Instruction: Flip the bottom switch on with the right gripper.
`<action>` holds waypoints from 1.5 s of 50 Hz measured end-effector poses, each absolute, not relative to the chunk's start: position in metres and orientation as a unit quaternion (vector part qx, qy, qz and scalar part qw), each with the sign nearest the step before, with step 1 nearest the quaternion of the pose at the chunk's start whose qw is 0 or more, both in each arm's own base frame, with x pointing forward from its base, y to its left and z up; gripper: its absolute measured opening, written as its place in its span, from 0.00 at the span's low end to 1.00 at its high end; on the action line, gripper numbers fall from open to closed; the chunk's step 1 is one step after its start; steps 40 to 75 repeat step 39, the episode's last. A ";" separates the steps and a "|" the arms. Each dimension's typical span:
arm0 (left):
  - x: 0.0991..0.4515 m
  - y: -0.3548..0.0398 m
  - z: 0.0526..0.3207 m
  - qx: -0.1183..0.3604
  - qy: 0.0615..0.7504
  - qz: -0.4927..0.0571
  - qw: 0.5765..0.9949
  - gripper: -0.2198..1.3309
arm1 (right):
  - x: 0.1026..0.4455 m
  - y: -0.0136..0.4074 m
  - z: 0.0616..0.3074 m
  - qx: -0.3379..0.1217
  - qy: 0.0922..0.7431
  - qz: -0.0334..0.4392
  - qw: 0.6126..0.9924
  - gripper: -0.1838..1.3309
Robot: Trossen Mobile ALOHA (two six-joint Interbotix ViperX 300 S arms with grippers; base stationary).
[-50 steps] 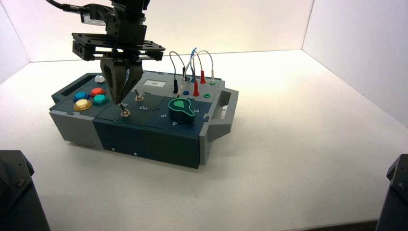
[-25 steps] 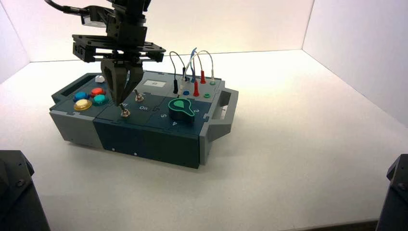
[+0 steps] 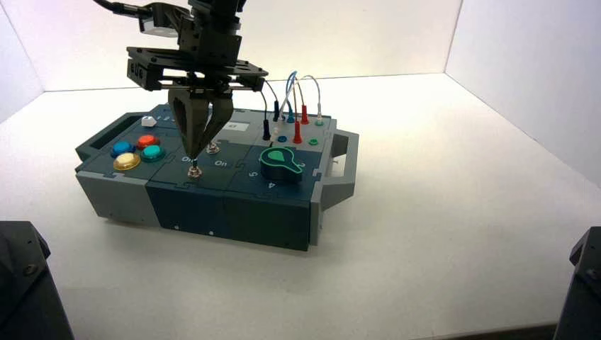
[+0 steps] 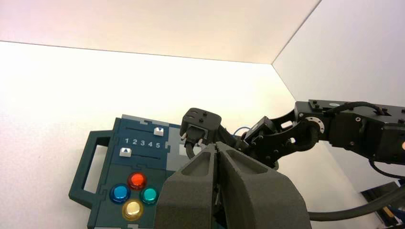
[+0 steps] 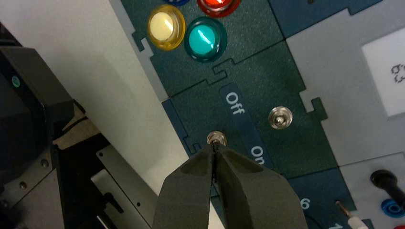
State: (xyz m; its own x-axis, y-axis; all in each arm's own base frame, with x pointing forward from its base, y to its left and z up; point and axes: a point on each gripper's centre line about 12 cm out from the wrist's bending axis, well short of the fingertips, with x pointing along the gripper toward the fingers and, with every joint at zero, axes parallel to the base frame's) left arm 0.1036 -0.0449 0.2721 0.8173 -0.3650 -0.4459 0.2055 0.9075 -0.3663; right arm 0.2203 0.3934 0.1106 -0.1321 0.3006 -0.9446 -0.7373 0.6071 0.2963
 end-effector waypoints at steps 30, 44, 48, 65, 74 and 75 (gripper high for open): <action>0.105 -0.045 0.274 -0.133 0.267 -0.155 0.942 0.03 | 0.250 0.437 0.157 -0.169 0.553 0.459 0.674 0.03; 0.105 -0.045 0.275 -0.134 0.264 -0.155 0.942 0.03 | 0.258 0.447 0.162 -0.169 0.541 0.465 0.680 0.03; 0.105 -0.045 0.275 -0.134 0.264 -0.155 0.942 0.03 | 0.258 0.447 0.162 -0.169 0.541 0.465 0.680 0.03; 0.105 -0.045 0.275 -0.134 0.264 -0.155 0.942 0.03 | 0.258 0.447 0.162 -0.169 0.541 0.465 0.680 0.03; 0.105 -0.045 0.275 -0.134 0.264 -0.155 0.942 0.03 | 0.258 0.447 0.162 -0.169 0.541 0.465 0.680 0.03; 0.105 -0.045 0.275 -0.134 0.264 -0.155 0.942 0.03 | 0.258 0.447 0.162 -0.169 0.541 0.465 0.680 0.03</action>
